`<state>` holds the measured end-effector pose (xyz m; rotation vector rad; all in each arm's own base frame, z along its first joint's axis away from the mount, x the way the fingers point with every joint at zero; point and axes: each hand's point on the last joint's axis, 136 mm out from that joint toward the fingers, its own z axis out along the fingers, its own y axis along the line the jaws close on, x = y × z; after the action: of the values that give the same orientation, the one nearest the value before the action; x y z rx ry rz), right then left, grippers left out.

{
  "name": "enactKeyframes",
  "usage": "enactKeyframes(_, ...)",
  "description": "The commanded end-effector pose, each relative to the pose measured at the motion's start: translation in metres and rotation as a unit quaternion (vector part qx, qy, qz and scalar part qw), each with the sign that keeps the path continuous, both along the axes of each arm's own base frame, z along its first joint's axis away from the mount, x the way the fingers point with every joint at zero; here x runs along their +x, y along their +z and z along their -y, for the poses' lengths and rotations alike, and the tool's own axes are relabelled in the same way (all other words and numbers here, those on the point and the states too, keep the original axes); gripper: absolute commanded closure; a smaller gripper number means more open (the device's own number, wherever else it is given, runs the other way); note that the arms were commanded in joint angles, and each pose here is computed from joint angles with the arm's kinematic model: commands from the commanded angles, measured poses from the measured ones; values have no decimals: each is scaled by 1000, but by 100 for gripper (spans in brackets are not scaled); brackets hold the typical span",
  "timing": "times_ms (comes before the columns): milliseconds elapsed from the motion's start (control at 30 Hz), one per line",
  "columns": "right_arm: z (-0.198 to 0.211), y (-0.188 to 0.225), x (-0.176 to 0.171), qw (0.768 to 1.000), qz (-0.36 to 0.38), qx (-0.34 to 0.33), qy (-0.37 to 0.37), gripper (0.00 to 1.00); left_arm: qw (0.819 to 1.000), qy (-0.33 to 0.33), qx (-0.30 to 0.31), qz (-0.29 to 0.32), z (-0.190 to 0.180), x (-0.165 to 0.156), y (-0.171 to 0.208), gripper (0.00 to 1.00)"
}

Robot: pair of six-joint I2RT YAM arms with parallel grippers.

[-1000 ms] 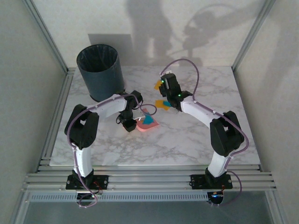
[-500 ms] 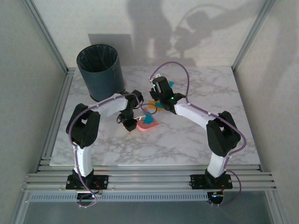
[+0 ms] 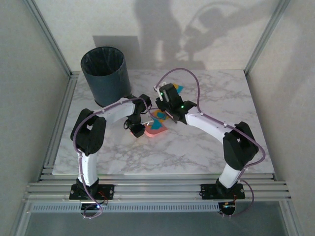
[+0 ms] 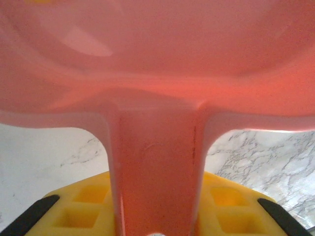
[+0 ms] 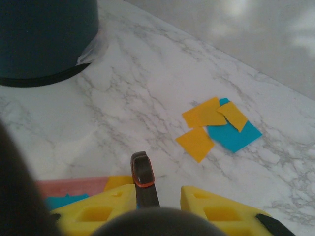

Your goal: Sweep away the paper scraps from the table

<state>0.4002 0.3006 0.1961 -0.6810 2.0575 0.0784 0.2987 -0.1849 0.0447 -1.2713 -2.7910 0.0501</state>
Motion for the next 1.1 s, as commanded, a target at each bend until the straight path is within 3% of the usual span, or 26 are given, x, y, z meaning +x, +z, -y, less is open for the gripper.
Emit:
enactKeyframes(0,-7,0,-27,999,-26,8,26,100,1000,16,24,-12,-10,0,-2,100)
enactKeyframes(300,-1,19,-46,999,-24,38,29,100,999,15,26,-11,-11,1,-2,100)
enactKeyframes(533,19,39,-34,998,7,49,-45,100,999,13,28,-11,-12,-2,-2,100)
enactKeyframes(900,51,25,-17,984,16,25,-174,100,999,9,28,-11,-13,-3,-2,100)
enactKeyframes(1067,48,18,-17,983,2,34,-178,100,1000,6,24,-11,-11,-4,-1,100)
